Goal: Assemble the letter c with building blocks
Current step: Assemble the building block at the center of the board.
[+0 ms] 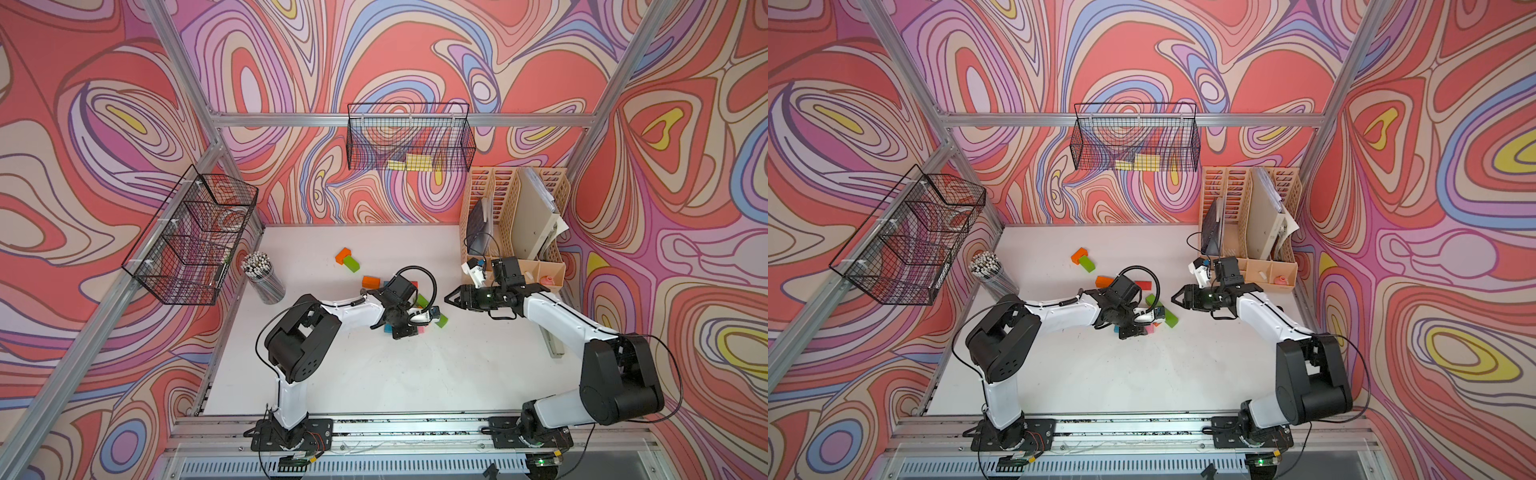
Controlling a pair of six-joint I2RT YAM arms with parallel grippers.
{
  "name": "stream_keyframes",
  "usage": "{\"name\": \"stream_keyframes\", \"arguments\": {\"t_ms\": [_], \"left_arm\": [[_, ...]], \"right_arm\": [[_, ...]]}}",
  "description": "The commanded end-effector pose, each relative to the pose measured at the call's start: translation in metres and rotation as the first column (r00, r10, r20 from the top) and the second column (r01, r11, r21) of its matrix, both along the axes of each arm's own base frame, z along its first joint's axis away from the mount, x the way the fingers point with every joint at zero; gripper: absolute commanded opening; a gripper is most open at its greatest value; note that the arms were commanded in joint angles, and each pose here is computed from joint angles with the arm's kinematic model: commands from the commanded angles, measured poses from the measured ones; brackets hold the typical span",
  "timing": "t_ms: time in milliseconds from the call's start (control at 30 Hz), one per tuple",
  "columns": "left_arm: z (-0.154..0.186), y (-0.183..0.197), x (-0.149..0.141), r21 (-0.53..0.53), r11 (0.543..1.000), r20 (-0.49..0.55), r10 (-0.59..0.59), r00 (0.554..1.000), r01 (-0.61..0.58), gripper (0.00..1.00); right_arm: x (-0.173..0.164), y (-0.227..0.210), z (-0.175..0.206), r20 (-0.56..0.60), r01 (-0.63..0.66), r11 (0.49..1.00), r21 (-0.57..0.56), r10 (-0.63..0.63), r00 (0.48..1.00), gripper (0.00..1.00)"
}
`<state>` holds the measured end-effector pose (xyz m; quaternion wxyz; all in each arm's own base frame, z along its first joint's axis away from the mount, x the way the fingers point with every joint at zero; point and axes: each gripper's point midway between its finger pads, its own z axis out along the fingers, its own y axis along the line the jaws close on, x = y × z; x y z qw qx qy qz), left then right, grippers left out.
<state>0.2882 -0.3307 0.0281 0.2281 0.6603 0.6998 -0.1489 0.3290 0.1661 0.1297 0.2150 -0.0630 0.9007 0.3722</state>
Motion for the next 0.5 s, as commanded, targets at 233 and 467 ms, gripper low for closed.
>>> {"name": "stream_keyframes", "arguments": {"t_ms": [233,467], "left_arm": [[-0.0022,0.0034,0.0034,0.028,1.0,-0.011,0.013,1.0,-0.013,0.23],[-0.0034,0.0032,0.0054,0.033,0.999,-0.006,0.016,1.0,-0.016,0.29]], "right_arm": [[-0.0011,-0.0008,0.0014,0.006,0.002,1.0,0.015,-0.002,1.0,0.55],[-0.0014,-0.0002,0.0021,0.007,-0.001,1.0,0.021,0.001,1.0,0.55]]}}
